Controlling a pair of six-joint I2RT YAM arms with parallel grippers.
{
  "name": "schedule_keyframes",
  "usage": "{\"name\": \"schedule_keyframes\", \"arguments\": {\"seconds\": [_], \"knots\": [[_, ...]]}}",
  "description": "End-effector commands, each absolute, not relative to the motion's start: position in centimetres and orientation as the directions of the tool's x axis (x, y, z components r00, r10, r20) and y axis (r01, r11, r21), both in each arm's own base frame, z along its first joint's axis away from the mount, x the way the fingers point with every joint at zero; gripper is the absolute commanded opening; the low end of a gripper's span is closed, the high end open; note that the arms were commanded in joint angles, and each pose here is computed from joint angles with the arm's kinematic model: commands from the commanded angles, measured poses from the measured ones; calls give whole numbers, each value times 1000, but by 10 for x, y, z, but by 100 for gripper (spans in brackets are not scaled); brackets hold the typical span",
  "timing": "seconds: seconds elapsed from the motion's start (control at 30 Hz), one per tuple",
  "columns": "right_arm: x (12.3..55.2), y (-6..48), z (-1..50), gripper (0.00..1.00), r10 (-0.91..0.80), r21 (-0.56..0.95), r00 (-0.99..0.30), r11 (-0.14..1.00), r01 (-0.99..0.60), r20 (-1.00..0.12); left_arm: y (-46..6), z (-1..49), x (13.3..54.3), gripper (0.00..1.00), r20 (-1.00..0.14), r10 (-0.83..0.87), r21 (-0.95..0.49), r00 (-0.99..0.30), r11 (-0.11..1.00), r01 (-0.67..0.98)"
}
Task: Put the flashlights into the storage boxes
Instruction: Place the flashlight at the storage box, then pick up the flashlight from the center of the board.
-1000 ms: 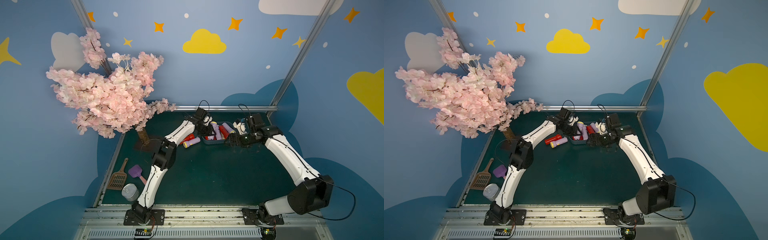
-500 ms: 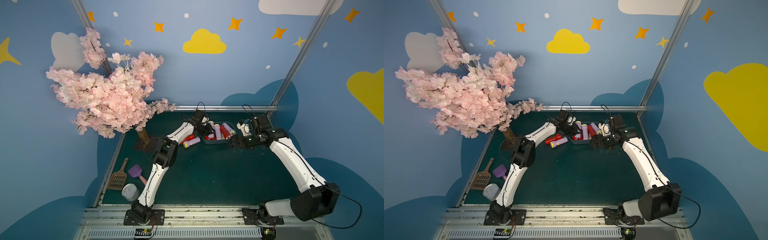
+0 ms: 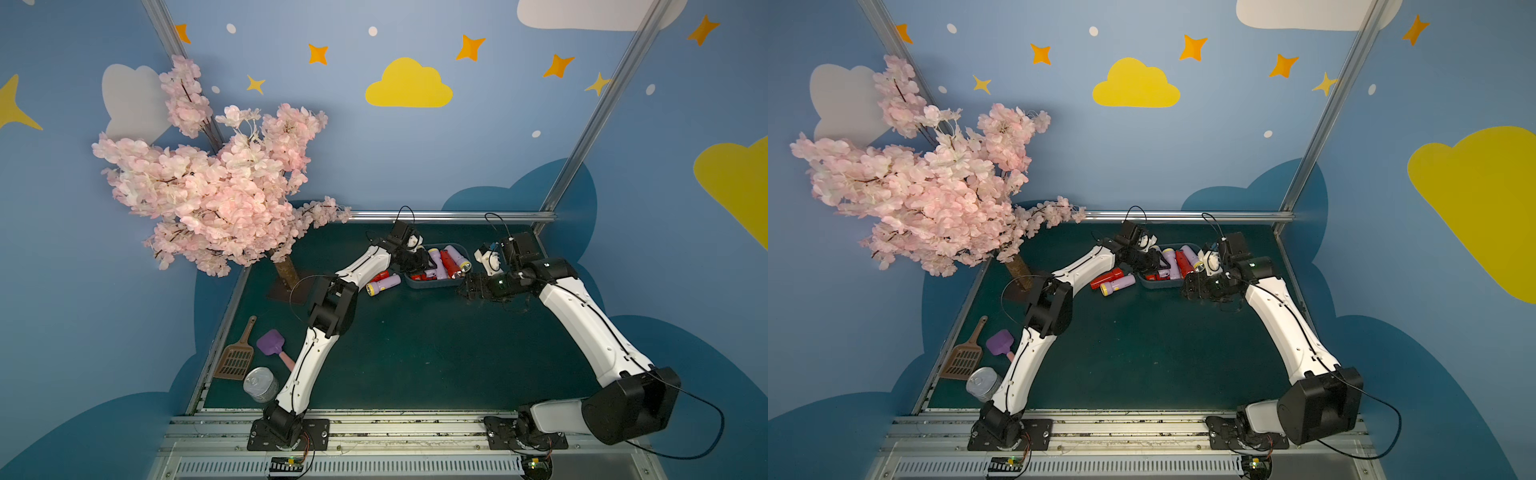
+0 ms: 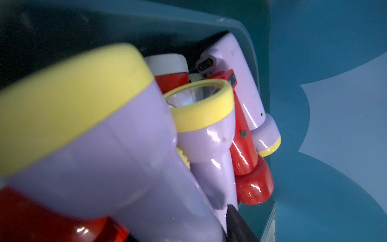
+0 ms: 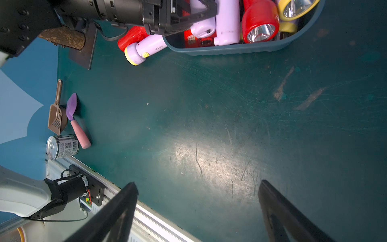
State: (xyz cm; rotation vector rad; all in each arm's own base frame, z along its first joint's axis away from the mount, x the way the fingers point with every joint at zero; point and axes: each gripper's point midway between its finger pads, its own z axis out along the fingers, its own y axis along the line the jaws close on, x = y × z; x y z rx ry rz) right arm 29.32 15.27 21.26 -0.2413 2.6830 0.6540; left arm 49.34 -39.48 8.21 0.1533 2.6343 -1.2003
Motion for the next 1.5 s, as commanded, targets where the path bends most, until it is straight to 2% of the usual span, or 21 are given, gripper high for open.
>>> {"name": "schedule_keyframes", "arguments": {"seconds": [0.0,0.7,1.03,1.27,1.47], "knots": [[287,149,218,90,-69,407,-914,880,-245,-400,-394,91,480,54,-260,45,-722,-964,654,225],[299,159,223,90,-28,457,-907,857,-238,-419,-358,142,458,60,-277,78,-689,-958,678,255],[302,169,218,90,-23,479,-911,845,-238,-412,-300,154,441,64,-301,67,-629,-951,736,251],[304,186,216,90,-50,483,-911,835,-263,-410,-255,148,427,77,-309,48,-590,-950,774,231],[304,201,214,90,-87,475,-910,831,-291,-406,-230,130,418,91,-334,175,-461,-926,827,322]]}}
